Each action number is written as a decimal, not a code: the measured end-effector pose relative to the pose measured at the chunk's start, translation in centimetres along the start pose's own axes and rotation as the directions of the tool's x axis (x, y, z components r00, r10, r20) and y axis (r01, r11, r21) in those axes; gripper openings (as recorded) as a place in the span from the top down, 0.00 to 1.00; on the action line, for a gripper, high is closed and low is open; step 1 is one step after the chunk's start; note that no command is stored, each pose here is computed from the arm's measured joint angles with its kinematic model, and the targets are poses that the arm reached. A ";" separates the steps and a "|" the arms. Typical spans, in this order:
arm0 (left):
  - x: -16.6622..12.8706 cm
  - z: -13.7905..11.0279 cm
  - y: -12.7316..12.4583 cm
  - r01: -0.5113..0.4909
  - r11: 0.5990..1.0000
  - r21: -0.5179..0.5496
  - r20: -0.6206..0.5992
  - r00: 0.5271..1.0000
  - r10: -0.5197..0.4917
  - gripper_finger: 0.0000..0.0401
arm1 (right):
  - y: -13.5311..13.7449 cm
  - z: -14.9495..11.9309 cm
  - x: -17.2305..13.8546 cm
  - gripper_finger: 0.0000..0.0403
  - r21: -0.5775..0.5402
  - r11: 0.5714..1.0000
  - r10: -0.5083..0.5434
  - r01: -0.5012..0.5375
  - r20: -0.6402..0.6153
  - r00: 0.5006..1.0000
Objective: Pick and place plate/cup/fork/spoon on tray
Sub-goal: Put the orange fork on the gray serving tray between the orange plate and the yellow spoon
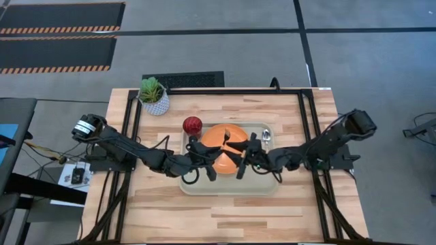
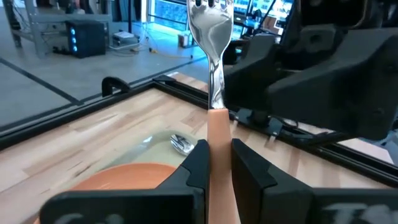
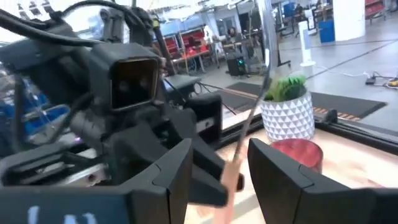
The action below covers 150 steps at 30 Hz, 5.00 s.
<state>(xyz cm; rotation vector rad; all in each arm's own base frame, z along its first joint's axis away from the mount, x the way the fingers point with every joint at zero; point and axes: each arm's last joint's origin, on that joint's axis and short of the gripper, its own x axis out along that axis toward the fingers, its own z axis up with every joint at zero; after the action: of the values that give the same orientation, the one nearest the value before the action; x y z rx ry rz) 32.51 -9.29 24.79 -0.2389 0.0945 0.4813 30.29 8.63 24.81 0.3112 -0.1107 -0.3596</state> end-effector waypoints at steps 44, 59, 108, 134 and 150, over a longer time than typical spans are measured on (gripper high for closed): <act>-3.2 -2.8 -1.6 0.121 0.977 0.175 -0.127 0.987 -0.100 0.73 | -10.5 4.0 -7.8 1.00 0.093 0.968 -0.203 0.234 -0.262 0.943; -3.3 -2.5 -1.9 0.138 0.973 0.182 -0.107 0.987 -0.120 0.91 | -16.0 -4.2 -10.3 0.99 0.428 0.819 -0.224 0.382 -0.374 0.900; -3.3 -2.2 -2.2 0.196 0.963 0.185 -0.100 0.978 -0.180 0.95 | -16.3 -9.2 -8.8 0.86 0.308 0.815 -0.292 0.490 -0.513 0.807; -3.4 -2.4 -2.1 0.195 0.961 0.198 -0.113 0.978 -0.175 0.95 | -11.5 -2.7 -6.9 0.84 -0.284 0.889 -0.447 0.360 -0.715 0.538; -3.6 -3.1 -2.0 0.248 0.949 0.196 -0.159 0.963 -0.219 1.00 | -10.0 -4.1 -8.3 0.80 -0.196 0.922 -0.366 0.335 -0.728 0.580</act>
<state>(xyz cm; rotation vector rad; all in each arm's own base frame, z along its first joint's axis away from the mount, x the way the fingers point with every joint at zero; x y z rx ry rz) 30.19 -13.40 22.76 -0.0687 0.2464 0.2144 19.98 3.94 17.29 0.4274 0.8135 -0.6032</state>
